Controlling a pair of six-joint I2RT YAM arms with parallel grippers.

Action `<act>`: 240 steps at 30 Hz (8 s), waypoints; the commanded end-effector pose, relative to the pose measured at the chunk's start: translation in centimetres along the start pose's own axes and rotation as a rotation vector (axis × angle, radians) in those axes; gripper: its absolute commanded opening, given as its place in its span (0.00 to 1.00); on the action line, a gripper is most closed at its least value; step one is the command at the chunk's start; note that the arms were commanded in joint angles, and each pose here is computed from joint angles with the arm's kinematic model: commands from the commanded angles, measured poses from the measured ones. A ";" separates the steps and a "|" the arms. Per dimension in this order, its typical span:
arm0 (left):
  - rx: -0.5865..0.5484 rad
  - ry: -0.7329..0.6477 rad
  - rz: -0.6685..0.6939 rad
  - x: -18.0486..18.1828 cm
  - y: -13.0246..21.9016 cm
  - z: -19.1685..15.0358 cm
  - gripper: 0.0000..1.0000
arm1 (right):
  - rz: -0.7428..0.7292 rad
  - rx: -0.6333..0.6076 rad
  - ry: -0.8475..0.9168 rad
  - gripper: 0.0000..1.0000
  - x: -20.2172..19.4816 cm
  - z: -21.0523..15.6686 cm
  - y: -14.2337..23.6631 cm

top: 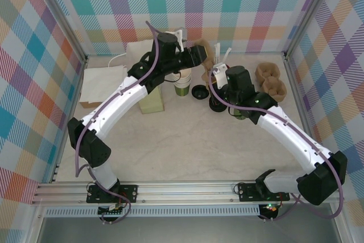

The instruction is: Pack the takeout coffee

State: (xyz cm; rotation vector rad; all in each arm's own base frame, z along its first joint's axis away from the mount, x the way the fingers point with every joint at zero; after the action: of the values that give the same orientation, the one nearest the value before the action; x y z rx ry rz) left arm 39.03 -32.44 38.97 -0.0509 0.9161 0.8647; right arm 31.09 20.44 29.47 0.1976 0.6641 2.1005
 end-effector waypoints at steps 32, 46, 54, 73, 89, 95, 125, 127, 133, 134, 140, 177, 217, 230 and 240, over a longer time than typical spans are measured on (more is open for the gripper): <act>0.021 0.002 0.123 1.6 0.2 -0.7 0.00 | 0.095 0.040 0.196 0.56 1.7 0.4 2.7; 0.199 -0.057 0.062 1.4 4.2 -4.4 0.00 | 0.120 -0.155 0.904 0.97 2.3 2.6 5.6; 0.230 -0.057 0.019 1.3 5.5 -5.5 0.00 | 0.191 -0.117 1.033 0.94 2.7 3.5 2.8; 0.212 -0.067 0.012 1.2 6.2 -5.3 0.00 | 0.342 -0.018 0.971 0.61 3.2 1.8 -0.4; 0.192 -0.106 0.029 0.8 6.9 -4.5 0.14 | 0.343 0.014 0.898 0.39 2.4 1.7 -0.5; 0.164 -0.138 0.053 0.6 8.2 -3.2 0.36 | 0.323 0.032 0.868 0.39 1.9 1.5 -0.6; 0.070 -0.161 1.015 24.5 13.6 7.7 0.53 | 0.239 0.080 0.715 0.35 0.9 0.6 1.7; 0.076 -0.159 1.005 24.5 13.3 7.7 0.38 | 0.222 0.066 0.701 0.34 0.7 1.2 2.2; 0.091 -0.147 0.921 23.1 13.5 7.1 0.08 | 0.248 -0.002 0.640 0.33 1.2 3.7 4.5; 0.094 -0.144 0.904 22.8 13.7 6.9 0.05 | 0.261 -0.025 0.630 0.33 1.4 4.3 5.0; 0.119 -0.163 0.823 19.7 14.7 4.6 0.00 | 0.361 -0.209 0.565 0.34 3.2 8.9 7.5; 0.197 -0.038 0.286 9.3 13.7 -6.6 0.00 | 0.992 -0.036 -0.069 0.31 9.0 12.1 2.8; 0.357 -0.004 0.334 11.2 14.7 -11.3 0.34 | 0.581 0.289 0.024 0.27 5.2 5.1 -4.5; 0.418 0.015 0.275 10.8 14.9 -12.7 0.41 | 0.481 0.347 0.109 0.27 4.8 3.4 -5.4; 0.427 -0.012 0.299 11.1 15.6 -12.8 0.44 | 0.435 0.349 0.203 0.27 4.7 2.6 -4.8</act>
State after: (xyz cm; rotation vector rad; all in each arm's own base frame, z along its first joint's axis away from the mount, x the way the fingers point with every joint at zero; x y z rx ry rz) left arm 24.17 -20.20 27.54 0.4518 1.1239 0.9222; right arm 33.52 28.46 28.57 0.4077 1.1449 2.4530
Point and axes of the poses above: each hand's point on the last joint's axis, 136 mm out from that joint toward the fingers, its own y axis back along the fingers, its own x axis along the line the jaws close on, z = x × y, the point moved 3 cm from there along y, back along the fingers, and after that the axes turned 6 degrees about y, right-handed, at the moved point
